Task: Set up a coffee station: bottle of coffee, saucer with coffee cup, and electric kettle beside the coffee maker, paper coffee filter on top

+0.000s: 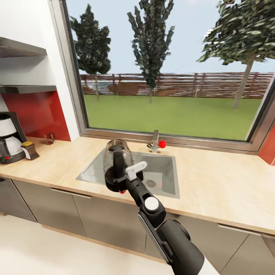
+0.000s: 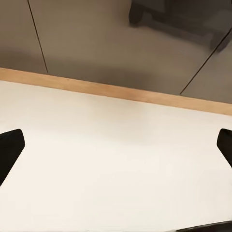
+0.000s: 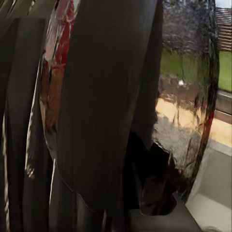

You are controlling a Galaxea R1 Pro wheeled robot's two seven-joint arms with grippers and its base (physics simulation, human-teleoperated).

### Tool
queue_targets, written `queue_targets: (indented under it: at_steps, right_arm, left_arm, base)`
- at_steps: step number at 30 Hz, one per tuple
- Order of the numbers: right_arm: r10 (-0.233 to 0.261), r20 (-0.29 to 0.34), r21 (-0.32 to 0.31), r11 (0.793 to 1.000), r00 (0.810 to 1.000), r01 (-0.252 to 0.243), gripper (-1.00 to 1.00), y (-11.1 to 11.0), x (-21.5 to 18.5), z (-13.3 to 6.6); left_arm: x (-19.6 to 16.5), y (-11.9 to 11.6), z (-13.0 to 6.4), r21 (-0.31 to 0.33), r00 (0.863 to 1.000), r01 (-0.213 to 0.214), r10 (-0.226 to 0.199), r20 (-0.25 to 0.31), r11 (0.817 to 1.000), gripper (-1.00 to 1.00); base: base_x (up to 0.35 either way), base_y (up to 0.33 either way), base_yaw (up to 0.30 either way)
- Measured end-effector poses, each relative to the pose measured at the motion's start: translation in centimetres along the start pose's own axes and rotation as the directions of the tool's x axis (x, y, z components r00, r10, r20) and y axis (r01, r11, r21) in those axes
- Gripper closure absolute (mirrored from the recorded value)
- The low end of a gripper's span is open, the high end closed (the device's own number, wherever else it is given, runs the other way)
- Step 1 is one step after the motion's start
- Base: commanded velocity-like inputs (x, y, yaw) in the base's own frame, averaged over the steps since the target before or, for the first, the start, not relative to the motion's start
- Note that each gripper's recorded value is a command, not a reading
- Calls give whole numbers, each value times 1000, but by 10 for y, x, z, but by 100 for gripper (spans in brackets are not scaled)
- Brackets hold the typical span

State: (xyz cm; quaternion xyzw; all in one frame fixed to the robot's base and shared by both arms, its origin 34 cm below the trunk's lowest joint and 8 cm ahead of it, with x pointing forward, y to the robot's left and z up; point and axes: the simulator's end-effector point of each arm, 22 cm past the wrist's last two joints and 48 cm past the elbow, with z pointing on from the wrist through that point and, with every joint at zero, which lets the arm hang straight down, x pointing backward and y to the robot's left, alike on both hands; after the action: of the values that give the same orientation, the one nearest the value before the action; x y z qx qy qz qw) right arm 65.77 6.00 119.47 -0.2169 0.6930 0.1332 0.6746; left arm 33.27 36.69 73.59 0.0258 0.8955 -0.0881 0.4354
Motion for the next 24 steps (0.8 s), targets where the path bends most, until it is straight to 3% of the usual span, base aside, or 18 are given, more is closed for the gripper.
queue_targets:
  at_steps: [24]
  right_arm:
    - [-13, 24, 5, 1000, 1000, 13, 100, 1, -14, -5]
  left_arm:
    - [-5, 11, -4, -20, 1000, -13, 13, 13, 1000, -100]
  base:
    - [-15, 9, 216]
